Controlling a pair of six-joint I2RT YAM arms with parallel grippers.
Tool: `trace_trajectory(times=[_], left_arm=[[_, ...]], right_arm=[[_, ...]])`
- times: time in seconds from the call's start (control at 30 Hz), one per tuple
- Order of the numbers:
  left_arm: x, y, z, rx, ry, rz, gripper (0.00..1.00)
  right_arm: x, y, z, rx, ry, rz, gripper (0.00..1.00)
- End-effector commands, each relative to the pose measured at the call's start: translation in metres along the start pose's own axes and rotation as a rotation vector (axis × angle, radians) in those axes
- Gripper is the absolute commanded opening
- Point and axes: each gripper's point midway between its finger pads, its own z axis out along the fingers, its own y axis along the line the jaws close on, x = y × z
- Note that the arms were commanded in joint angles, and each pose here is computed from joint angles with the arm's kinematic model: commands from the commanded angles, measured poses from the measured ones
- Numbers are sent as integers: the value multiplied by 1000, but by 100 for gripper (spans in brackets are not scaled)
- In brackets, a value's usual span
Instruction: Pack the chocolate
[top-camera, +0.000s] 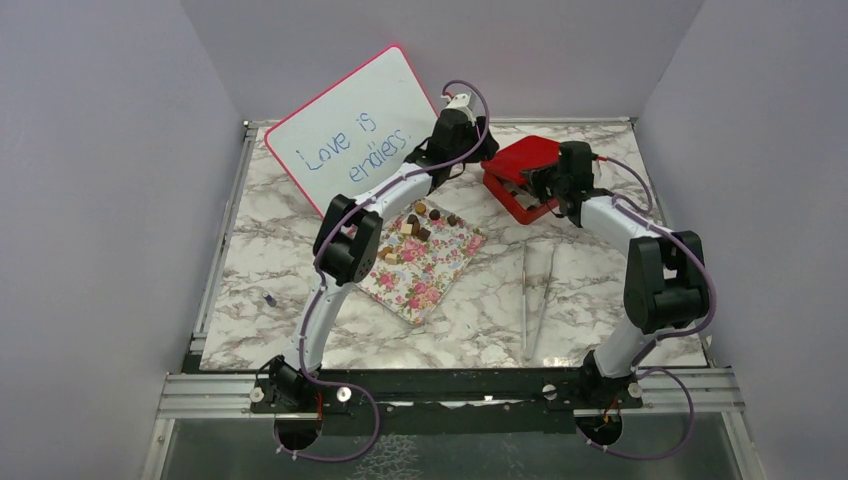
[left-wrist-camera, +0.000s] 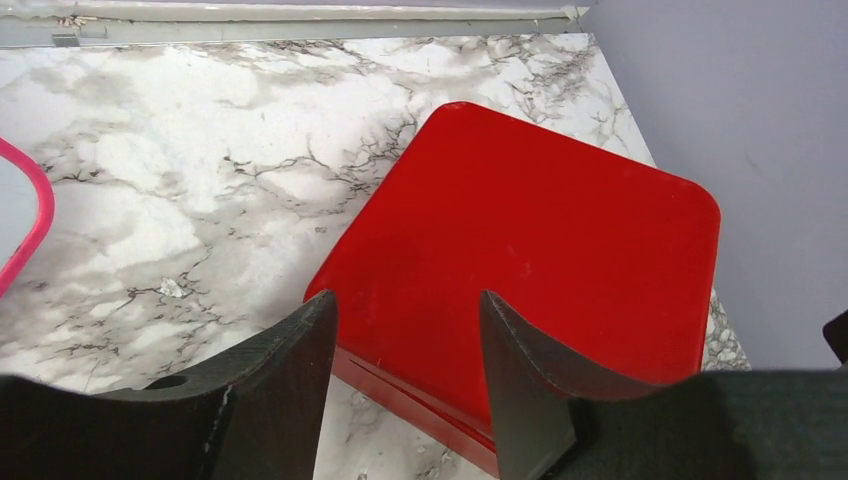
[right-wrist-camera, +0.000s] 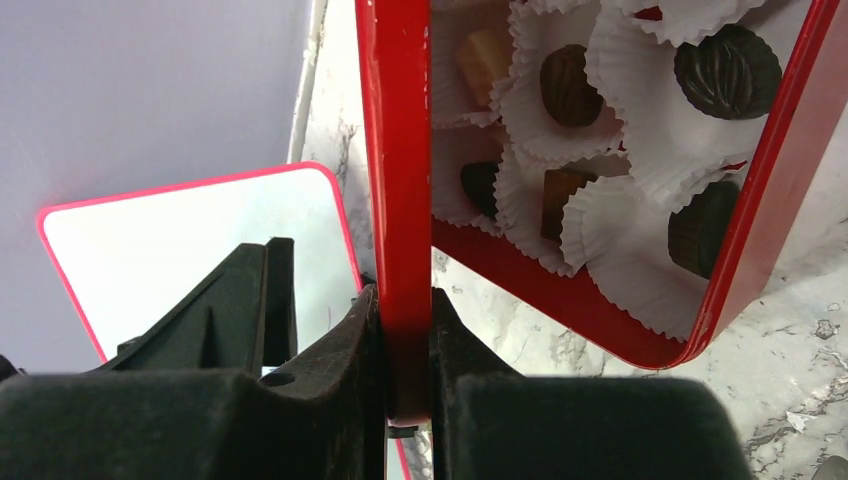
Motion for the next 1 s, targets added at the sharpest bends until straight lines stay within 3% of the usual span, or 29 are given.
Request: trace_trajectory(times=[0.0, 0.2, 0.47, 0.7, 0.97], left_arm=[[-8, -13, 7, 58, -35, 1, 54], [3, -9, 14, 72, -32, 12, 53], [8, -6, 20, 81, -44, 21, 48], [22, -2, 26, 84, -22, 21, 47], [40, 3, 29, 84, 10, 37, 45]], right_arm=[[-13, 14, -9, -41, -57, 11, 1], [-8, 1, -13, -21, -40, 31, 4], [-3, -24, -16, 45, -40, 100, 15], [8, -43, -19, 131, 9, 122, 34], [12, -68, -35, 219, 12, 118, 41]])
